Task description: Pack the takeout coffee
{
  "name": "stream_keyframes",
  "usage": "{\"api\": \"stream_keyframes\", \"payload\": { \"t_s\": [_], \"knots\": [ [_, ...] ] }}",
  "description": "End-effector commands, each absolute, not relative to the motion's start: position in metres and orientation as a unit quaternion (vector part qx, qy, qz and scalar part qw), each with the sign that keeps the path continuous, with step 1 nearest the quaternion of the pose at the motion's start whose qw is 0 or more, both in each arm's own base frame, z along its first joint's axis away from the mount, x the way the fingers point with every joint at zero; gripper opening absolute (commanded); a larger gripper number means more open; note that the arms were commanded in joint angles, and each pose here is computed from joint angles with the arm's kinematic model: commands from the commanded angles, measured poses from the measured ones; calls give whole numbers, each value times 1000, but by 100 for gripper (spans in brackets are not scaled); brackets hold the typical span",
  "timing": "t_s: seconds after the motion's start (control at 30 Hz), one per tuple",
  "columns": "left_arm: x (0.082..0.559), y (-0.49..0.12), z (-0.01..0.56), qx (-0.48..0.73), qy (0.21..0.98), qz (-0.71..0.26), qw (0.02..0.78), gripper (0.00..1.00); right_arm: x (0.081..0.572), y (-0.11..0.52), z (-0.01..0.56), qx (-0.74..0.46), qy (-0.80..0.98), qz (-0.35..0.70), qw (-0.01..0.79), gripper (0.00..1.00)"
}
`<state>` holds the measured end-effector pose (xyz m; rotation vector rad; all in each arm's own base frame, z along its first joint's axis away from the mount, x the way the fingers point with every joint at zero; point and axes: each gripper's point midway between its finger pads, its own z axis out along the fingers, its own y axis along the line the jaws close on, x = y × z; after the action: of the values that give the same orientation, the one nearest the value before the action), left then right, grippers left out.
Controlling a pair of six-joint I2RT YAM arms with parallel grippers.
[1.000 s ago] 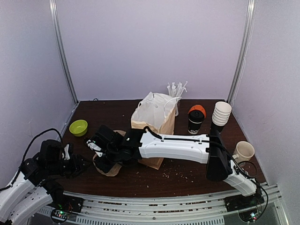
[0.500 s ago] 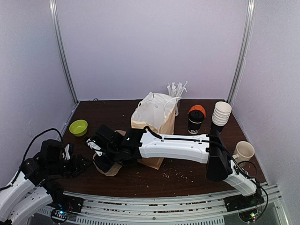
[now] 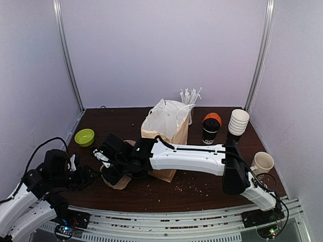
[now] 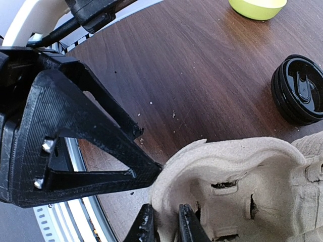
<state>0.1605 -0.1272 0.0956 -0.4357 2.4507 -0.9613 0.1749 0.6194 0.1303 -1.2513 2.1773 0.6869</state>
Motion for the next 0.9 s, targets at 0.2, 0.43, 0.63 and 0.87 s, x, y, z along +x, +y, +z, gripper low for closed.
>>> {"api": "stream_keyframes", "payload": {
  "t_s": [0.2, 0.43, 0.63, 0.87],
  "knots": [
    [171, -133, 116, -142, 879, -372, 263, 64, 175, 616, 146, -454, 808, 266, 266, 15],
    [174, -136, 111, -142, 877, -376, 262, 64, 171, 619, 151, -454, 804, 281, 260, 14],
    [177, -136, 106, -143, 879, -371, 262, 62, 169, 619, 159, -451, 804, 288, 260, 13],
    [177, -136, 97, -144, 882, -368, 256, 61, 167, 620, 172, -445, 800, 303, 264, 13]
  ]
}}
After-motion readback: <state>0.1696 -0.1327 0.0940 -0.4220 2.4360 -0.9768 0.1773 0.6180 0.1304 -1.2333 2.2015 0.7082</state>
